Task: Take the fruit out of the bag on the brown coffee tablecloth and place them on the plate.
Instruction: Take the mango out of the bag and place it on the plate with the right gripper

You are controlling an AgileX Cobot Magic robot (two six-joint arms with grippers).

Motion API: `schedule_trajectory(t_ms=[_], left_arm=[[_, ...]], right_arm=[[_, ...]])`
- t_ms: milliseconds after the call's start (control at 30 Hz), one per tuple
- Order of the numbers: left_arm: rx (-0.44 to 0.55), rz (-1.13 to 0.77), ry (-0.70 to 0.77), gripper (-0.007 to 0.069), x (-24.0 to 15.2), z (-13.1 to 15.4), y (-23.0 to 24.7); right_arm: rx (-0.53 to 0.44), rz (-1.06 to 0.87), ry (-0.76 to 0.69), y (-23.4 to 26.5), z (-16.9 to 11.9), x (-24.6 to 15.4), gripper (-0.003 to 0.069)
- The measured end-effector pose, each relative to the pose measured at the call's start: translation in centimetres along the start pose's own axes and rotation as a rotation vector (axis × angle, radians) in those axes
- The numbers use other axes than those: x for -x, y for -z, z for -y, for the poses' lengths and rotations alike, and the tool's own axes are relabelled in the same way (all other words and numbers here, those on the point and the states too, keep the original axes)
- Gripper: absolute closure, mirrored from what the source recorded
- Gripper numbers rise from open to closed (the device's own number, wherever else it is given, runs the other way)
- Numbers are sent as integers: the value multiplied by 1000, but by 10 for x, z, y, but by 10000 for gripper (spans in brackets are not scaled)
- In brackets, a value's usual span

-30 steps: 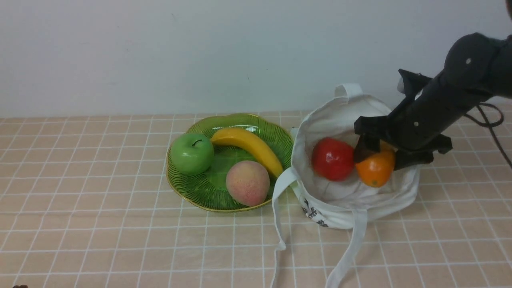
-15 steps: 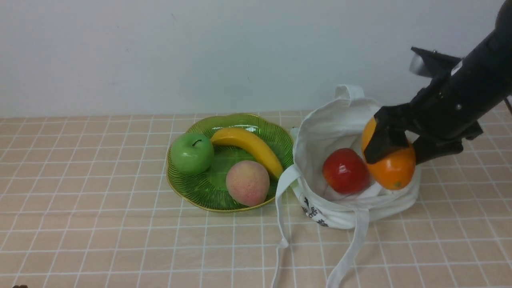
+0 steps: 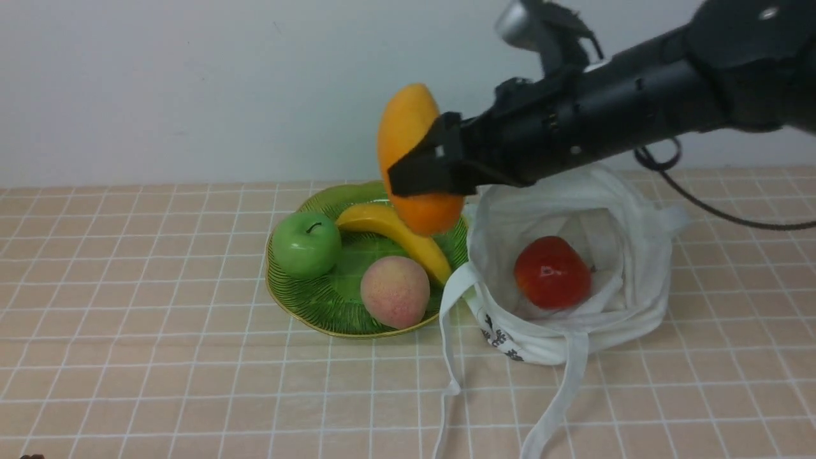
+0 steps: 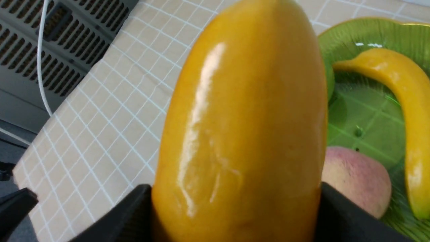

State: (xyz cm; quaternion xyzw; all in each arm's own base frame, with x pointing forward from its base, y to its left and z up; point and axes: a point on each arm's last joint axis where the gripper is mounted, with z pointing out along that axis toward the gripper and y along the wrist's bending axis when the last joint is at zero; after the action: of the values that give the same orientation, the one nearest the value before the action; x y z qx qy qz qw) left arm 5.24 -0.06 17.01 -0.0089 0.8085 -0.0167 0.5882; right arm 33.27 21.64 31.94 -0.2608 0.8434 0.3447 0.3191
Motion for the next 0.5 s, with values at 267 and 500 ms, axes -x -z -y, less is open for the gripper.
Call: schedule_trajectory(t_ms=[267, 500], left_arm=[[0, 0, 0, 633, 0, 0, 0], [0, 0, 0, 633, 0, 0, 0]], right_arm=[[-48, 1, 2, -79, 27, 4, 135], [-123, 28, -62, -120, 58, -9, 109]])
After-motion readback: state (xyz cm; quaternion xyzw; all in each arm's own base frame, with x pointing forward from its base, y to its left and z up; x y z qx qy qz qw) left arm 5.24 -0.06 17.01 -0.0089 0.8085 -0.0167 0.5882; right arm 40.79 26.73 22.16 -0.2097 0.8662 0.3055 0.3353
